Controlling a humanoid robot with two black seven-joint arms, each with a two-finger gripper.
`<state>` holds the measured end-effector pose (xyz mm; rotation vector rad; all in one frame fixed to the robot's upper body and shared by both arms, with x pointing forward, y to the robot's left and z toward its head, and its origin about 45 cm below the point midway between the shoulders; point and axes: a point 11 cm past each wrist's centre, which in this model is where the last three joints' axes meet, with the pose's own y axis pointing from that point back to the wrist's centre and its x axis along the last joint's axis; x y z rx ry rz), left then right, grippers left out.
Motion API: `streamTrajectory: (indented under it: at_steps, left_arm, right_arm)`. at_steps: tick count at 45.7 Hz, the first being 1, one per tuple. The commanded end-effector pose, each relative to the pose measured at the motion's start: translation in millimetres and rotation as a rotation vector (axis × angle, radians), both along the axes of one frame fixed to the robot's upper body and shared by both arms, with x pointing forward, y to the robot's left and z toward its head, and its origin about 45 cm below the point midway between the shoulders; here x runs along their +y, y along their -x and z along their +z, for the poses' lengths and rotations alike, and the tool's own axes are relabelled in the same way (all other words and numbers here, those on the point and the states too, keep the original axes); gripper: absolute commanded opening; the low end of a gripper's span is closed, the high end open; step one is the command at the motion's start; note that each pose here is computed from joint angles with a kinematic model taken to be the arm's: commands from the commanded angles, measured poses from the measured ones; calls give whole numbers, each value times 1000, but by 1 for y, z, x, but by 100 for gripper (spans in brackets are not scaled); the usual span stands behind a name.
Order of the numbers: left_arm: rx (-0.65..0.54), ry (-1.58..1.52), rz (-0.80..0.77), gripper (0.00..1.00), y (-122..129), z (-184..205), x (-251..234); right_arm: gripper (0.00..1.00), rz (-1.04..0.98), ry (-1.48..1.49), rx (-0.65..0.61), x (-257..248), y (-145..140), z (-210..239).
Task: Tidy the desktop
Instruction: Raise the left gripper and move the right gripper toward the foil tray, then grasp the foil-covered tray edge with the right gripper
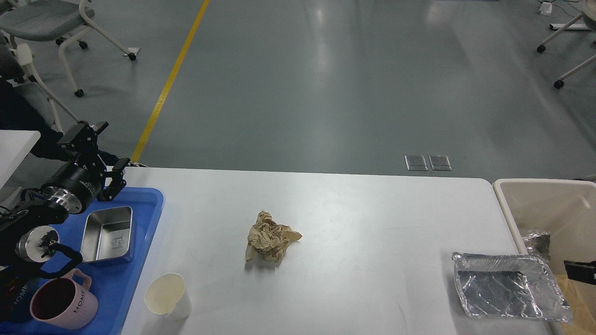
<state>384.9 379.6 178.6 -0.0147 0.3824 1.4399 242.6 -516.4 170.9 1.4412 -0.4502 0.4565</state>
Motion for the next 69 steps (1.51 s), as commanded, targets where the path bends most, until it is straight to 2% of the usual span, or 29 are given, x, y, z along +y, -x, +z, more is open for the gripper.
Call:
streamTrajectory:
  at_steps: [1,18,33,56,67,69]
  left_arm:
    - [8,-6,5,96,3,-2,3]
    - [18,-11,8,96,6,-6,6]
    - [28,-10,10,96,9,-10,6]
    - [43,-14,18,96,15,-16,11]
    - [45,-14,19,96,15,-16,11]
    - [45,-14,19,96,15,-16,11]
  right_arm:
    - [100,-15,-49,4,7,-1,-15]
    - [100,-87,-165,30,11,4,-61]
    - [100,-110,-127,36,2,-2,-77]
    - [100,-89,-196,47,20,-1,-92]
    - [72,-39,-171,43,21,5,-102]
    - [64,-21,-159,40,20,6,-104]
